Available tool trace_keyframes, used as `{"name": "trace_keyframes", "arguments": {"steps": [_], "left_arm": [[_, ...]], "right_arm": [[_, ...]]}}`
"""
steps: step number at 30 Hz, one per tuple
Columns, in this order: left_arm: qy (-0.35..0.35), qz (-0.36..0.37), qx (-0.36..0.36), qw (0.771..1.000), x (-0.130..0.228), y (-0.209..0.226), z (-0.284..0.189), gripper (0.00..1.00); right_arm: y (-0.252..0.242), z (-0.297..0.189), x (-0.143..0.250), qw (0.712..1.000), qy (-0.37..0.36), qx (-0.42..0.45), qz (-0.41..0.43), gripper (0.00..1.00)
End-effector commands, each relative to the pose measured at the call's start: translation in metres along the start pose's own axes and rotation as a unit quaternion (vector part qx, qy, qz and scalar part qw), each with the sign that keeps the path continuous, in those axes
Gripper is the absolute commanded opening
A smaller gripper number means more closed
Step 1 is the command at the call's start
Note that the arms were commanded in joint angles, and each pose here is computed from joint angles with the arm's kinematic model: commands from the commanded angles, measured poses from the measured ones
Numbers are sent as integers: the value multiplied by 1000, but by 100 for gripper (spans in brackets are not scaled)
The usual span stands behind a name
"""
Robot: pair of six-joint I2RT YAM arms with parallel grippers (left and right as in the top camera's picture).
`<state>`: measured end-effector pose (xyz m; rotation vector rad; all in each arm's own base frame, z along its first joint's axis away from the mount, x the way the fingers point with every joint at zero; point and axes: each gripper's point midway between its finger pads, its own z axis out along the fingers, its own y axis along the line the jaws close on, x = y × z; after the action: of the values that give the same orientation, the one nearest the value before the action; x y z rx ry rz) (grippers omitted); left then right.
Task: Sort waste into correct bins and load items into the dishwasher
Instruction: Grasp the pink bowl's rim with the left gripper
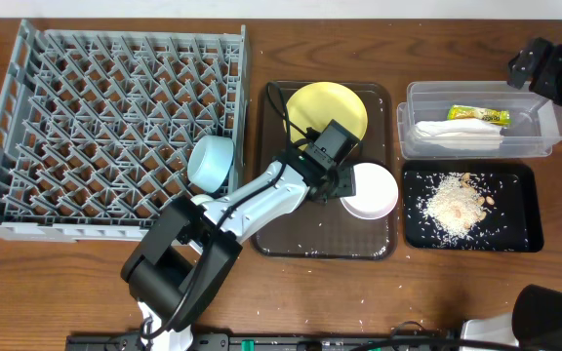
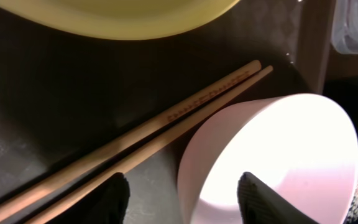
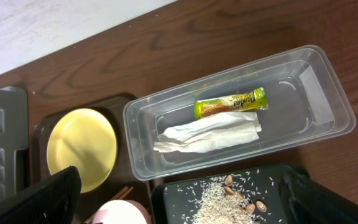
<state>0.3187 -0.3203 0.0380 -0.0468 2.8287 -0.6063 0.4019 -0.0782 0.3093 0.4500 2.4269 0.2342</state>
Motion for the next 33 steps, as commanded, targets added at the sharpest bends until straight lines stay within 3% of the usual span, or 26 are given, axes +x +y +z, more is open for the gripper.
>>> {"name": "trace_keyframes", "arguments": {"steps": [1, 7, 17, 25, 33], "left_arm": [[-4, 10, -1, 1000, 4, -7, 2, 55], [0, 12, -4, 1000, 7, -7, 9, 47], [0, 12, -3, 1000, 6, -6, 17, 8], [-12, 25, 3, 1000, -3, -7, -10, 7], [-88, 65, -17, 994, -26, -11, -69, 7]], "right_arm": [[-4, -1, -2, 1000, -2, 2, 9, 99], [-3, -1, -2, 1000, -2, 2, 9, 99], [-4, -1, -2, 1000, -2, 2, 9, 99], [-3, -1, -2, 1000, -2, 2, 9, 99], [-4, -1, -2, 1000, -2, 2, 9, 99]]}}
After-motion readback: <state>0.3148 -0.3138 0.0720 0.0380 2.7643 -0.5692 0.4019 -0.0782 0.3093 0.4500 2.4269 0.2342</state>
